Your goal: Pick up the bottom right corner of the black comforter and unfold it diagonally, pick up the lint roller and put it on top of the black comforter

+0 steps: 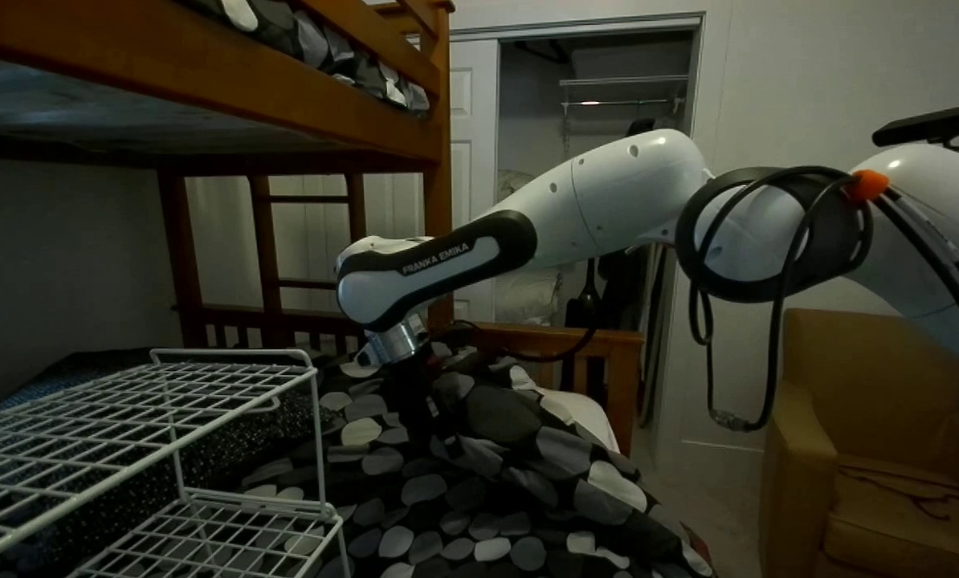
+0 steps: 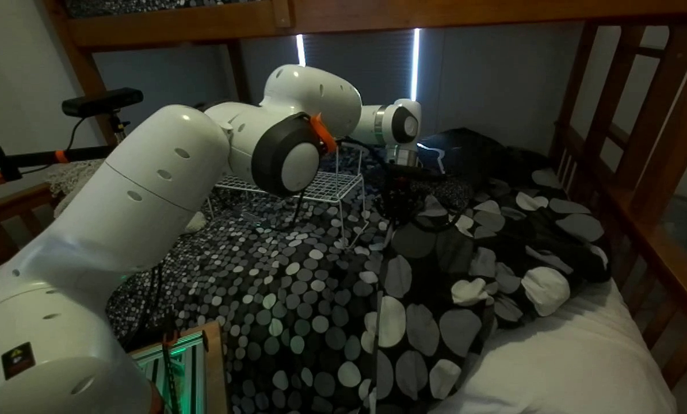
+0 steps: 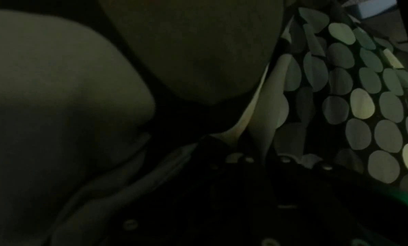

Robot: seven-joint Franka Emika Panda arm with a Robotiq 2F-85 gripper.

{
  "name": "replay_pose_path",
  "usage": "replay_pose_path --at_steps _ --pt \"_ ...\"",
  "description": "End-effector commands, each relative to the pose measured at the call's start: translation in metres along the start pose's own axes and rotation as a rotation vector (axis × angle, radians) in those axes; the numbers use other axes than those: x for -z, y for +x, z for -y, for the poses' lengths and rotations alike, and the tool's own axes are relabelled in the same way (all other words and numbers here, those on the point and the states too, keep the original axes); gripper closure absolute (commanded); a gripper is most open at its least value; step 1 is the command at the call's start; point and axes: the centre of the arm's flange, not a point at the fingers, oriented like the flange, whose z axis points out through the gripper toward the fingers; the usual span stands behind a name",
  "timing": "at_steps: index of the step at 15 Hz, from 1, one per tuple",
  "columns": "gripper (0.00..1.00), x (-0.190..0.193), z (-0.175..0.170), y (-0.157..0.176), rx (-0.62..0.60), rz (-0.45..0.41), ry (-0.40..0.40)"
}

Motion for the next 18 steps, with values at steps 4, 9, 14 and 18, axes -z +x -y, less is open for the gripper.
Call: replay_pose_path --at_steps 4,9,14,18 --pt "0.99 0.01 0.03 0.059 0.334 0.117 -0.061" --pt "0.99 0.013 0.042 0.082 0.588 0.129 -0.075" --pt "0.7 0.016 0.041 0.094 0.785 0.143 -0.073" --pt "0.49 0.024 0.032 0.081 0.8 0.121 -0.062"
